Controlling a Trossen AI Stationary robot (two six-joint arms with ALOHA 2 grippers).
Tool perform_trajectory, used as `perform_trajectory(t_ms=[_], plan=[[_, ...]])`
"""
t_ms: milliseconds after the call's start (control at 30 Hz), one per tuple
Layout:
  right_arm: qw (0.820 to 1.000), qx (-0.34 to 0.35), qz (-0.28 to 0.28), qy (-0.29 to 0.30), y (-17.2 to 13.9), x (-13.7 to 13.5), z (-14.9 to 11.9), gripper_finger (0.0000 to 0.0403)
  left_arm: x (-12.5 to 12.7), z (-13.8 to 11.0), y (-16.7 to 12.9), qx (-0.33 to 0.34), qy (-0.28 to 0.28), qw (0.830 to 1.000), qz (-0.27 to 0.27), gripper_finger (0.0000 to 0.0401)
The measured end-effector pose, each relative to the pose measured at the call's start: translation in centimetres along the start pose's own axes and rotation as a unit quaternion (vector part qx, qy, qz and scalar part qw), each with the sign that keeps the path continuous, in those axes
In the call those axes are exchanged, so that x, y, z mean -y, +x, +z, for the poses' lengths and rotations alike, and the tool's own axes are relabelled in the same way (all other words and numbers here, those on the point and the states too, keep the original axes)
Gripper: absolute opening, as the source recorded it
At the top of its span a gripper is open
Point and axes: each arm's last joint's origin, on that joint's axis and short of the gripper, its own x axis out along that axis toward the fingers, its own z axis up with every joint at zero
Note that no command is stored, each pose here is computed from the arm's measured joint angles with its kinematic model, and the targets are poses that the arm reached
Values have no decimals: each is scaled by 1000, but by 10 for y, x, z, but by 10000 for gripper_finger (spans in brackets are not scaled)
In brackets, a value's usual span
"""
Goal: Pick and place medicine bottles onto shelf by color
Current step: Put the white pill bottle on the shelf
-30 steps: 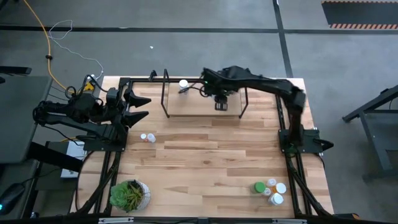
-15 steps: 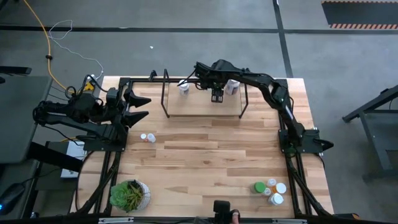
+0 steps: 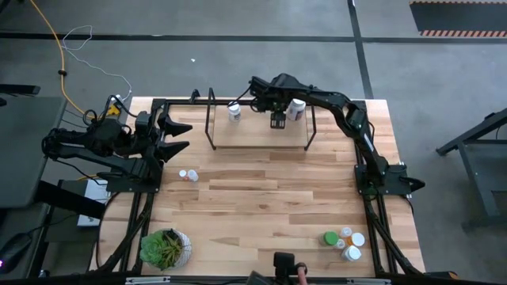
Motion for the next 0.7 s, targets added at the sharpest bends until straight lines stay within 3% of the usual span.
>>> perform_trajectory(t_ms=[333, 700], plan=[[1000, 14, 7, 3, 0, 1, 2, 244, 0, 0, 0, 0, 0, 1000, 0, 314], [999, 43, -3, 0, -27, 6, -8, 248, 0, 0, 0, -1, 6, 1000, 0, 314]])
